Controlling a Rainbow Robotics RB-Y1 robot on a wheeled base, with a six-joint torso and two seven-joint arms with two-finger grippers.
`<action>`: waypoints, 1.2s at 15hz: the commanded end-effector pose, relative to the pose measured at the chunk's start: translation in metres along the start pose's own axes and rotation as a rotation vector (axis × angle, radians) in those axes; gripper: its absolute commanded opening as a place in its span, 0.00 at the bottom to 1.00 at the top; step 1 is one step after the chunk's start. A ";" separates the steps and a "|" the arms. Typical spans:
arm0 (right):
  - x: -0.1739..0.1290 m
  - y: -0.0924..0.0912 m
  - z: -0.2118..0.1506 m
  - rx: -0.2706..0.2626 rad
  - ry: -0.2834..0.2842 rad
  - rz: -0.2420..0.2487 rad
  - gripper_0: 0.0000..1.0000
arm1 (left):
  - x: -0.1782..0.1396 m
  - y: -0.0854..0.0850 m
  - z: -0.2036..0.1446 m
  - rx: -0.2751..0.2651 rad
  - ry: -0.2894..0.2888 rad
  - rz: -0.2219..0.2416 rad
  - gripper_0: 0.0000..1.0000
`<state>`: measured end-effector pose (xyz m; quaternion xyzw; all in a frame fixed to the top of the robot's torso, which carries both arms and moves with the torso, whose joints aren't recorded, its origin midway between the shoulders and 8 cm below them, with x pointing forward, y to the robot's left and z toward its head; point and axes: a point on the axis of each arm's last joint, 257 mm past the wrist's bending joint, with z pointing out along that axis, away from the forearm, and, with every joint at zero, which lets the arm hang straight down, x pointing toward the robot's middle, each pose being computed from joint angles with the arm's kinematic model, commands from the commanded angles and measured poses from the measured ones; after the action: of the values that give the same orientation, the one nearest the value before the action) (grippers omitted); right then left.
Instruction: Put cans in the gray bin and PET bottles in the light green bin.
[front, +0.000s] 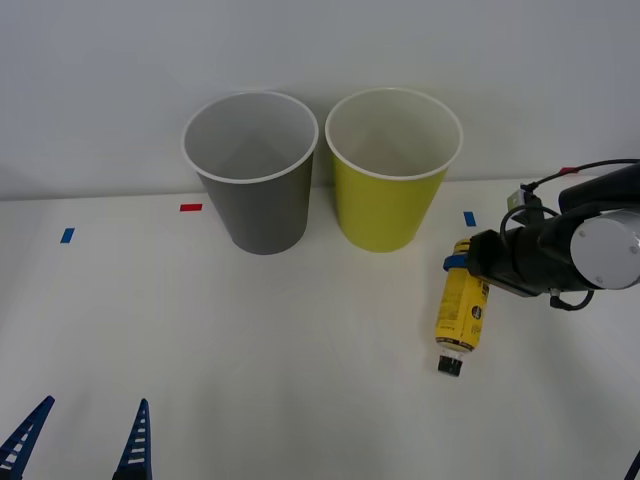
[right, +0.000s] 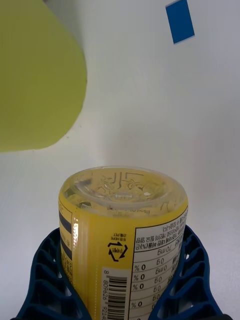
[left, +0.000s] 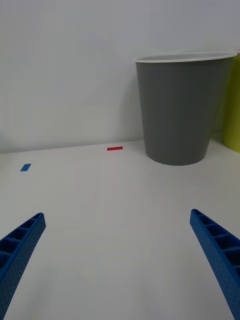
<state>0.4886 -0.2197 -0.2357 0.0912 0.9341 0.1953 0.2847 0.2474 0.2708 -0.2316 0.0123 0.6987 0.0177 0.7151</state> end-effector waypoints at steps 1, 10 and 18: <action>-0.013 0.011 -0.036 -0.082 -0.125 -0.090 0.00 | 0.000 0.000 0.000 0.000 0.000 0.000 1.00; -0.044 0.025 -0.117 -0.112 -0.430 -0.354 0.00 | 0.000 0.000 0.000 0.000 0.000 0.000 1.00; -0.100 0.117 -0.205 -0.257 -0.832 -0.465 0.00 | 0.000 0.000 0.000 0.000 0.000 0.000 1.00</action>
<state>0.4600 -0.2194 -0.0027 -0.0813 0.7310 0.1731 0.6550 0.2474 0.2708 -0.2316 0.0123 0.6987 0.0177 0.7151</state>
